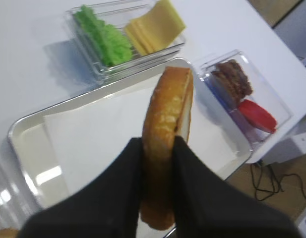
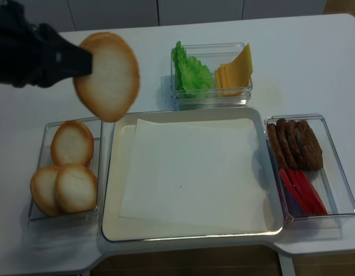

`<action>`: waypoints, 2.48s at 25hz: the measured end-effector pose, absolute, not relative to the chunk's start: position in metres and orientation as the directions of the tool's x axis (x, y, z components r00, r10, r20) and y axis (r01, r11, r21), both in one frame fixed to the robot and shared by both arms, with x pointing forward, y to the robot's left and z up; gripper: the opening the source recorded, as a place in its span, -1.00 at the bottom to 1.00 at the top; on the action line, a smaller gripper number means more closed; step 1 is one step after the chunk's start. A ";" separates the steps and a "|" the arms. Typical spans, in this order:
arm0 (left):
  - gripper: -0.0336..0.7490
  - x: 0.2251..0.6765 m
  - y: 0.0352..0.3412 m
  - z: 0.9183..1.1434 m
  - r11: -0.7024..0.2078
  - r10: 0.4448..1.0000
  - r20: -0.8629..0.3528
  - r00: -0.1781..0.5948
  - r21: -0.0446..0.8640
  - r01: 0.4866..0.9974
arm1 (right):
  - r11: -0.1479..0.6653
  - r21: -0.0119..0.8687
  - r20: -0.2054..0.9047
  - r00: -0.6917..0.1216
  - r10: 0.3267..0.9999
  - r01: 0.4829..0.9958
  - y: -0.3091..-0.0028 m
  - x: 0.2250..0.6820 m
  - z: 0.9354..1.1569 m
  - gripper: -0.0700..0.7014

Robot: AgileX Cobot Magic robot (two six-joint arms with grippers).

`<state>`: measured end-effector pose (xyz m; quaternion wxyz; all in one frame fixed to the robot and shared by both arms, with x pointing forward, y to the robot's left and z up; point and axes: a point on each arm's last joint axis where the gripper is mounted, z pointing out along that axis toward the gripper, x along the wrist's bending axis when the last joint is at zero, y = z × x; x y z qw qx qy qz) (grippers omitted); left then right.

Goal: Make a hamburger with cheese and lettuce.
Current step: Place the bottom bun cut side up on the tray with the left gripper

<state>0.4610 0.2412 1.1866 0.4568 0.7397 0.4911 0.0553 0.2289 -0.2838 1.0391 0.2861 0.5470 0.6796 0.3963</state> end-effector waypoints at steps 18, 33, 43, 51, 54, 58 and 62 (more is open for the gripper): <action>-0.62 0.550 0.144 1.078 -0.066 0.537 -0.767 0.352 0.377 0.924 | 0.087 0.852 0.045 -0.238 0.970 0.517 -0.284 0.229 1.039 -0.09; -0.62 0.576 0.134 1.008 -0.089 0.544 -0.817 0.188 0.167 0.982 | 0.087 0.852 0.045 -0.238 0.970 0.517 -0.284 0.229 1.039 -0.09; -0.62 0.581 0.133 0.991 -0.080 0.554 -0.820 0.145 0.122 0.989 | 0.087 0.852 0.045 -0.238 0.970 0.517 -0.284 0.229 1.039 -0.09; -0.62 0.584 0.133 0.981 -0.078 0.581 -0.801 0.141 0.117 0.990 | 0.087 0.852 0.045 -0.238 0.970 0.517 -0.284 0.229 1.039 -0.09; -0.62 0.584 0.134 0.980 -0.086 0.594 -0.790 0.150 0.124 0.989 | 0.089 0.852 0.043 -0.238 0.970 0.516 -0.284 0.229 1.039 -0.09; -0.61 0.584 0.135 0.978 -0.101 0.607 -0.778 0.162 0.127 0.987 | 0.089 0.852 0.043 -0.238 0.970 0.516 -0.284 0.229 1.039 -0.09; -0.56 0.584 0.136 0.976 -0.111 0.619 -0.767 0.169 0.127 0.986 | 0.089 0.852 0.043 -0.238 0.970 0.516 -0.284 0.229 1.039 -0.09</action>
